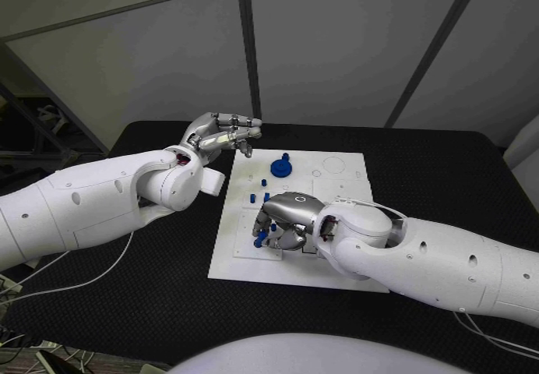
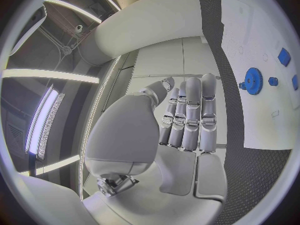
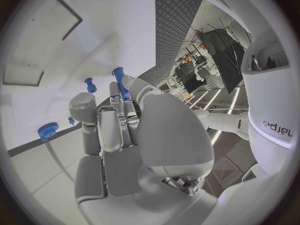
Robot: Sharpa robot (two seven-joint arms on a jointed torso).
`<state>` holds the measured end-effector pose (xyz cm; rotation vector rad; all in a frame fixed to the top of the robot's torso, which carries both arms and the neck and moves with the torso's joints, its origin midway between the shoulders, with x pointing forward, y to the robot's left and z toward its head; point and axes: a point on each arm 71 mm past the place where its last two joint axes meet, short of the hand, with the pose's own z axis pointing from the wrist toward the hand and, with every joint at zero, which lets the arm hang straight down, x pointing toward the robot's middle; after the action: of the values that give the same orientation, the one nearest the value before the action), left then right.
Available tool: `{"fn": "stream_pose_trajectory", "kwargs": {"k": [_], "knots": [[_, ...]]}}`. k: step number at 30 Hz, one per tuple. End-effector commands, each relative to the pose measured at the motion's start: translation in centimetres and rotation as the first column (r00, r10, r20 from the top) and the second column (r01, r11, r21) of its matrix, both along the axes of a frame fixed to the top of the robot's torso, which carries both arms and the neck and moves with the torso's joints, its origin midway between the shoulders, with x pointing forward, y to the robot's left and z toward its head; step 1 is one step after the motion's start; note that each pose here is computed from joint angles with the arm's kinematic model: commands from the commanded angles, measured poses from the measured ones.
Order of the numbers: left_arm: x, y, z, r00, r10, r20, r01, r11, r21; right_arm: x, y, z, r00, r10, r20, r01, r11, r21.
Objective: Assemble the parts on the task board
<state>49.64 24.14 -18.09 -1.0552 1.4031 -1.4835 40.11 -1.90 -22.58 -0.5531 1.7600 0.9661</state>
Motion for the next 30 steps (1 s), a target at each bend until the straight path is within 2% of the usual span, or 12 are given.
{"fn": "stream_pose_trajectory", "kwargs": {"k": [1, 11, 21, 30], "knots": [[-0.02, -0.08, 0.14, 1.000, -0.011, 0.004, 0.011, 1.000, -0.006, 0.08, -0.01, -0.13, 1.000, -0.008, 0.024, 0.009, 0.999, -0.047], [-0.01, -0.04, 0.14, 1.000, -0.010, 0.004, 0.010, 1.000, -0.006, 0.01, 0.20, -0.08, 0.999, -0.011, 0.046, 0.014, 0.998, -0.063], [-0.02, -0.08, 0.14, 1.000, -0.013, 0.002, 0.013, 1.000, -0.006, -0.54, 0.72, -0.68, 0.999, 0.015, 0.036, -0.012, 0.997, -0.077], [-0.03, -0.07, 0.13, 1.000, -0.014, 0.001, 0.014, 1.000, -0.006, -0.59, 0.88, -0.75, 0.999, 0.016, 0.035, -0.014, 0.998, -0.059]]}}
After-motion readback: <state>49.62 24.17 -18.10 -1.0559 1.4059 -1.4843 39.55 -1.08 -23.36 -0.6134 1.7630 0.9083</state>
